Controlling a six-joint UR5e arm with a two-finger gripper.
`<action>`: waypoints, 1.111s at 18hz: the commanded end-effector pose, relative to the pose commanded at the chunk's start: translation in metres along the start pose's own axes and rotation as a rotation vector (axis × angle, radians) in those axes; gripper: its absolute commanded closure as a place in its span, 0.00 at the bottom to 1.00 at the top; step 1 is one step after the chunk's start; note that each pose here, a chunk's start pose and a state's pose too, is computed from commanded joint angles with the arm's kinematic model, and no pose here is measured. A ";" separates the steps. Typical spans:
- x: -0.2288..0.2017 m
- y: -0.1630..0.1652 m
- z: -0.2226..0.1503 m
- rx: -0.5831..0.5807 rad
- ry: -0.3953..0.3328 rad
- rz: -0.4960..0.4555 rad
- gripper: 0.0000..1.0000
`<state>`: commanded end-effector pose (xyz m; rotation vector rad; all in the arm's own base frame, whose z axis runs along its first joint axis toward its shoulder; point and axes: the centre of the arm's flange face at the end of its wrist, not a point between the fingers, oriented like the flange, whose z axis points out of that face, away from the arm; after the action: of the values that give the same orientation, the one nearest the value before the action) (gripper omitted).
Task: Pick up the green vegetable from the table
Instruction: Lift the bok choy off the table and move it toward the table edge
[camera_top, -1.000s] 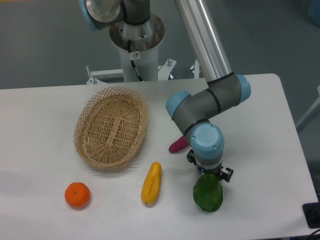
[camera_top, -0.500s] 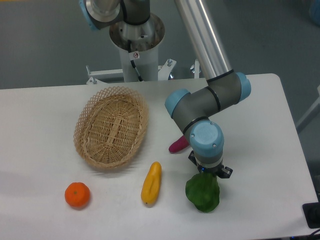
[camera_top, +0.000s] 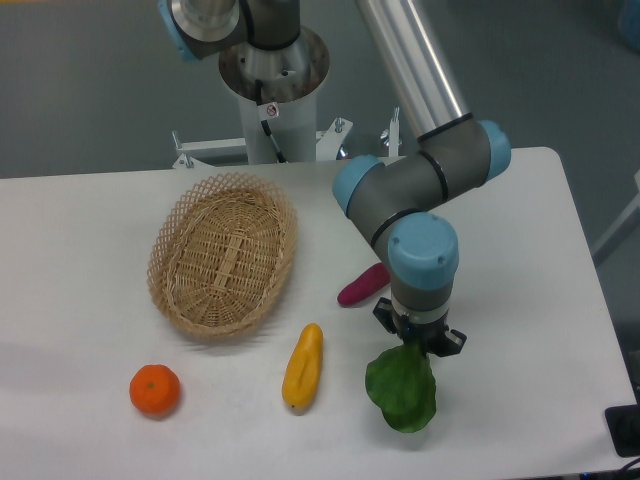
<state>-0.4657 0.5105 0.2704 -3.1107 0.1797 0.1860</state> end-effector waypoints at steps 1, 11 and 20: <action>-0.003 0.000 -0.005 -0.012 0.020 0.000 0.98; -0.052 0.016 -0.061 0.041 0.075 -0.048 0.97; -0.082 0.038 -0.056 0.036 0.060 0.044 0.95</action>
<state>-0.5446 0.4803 0.3350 -3.0800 0.2497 0.0887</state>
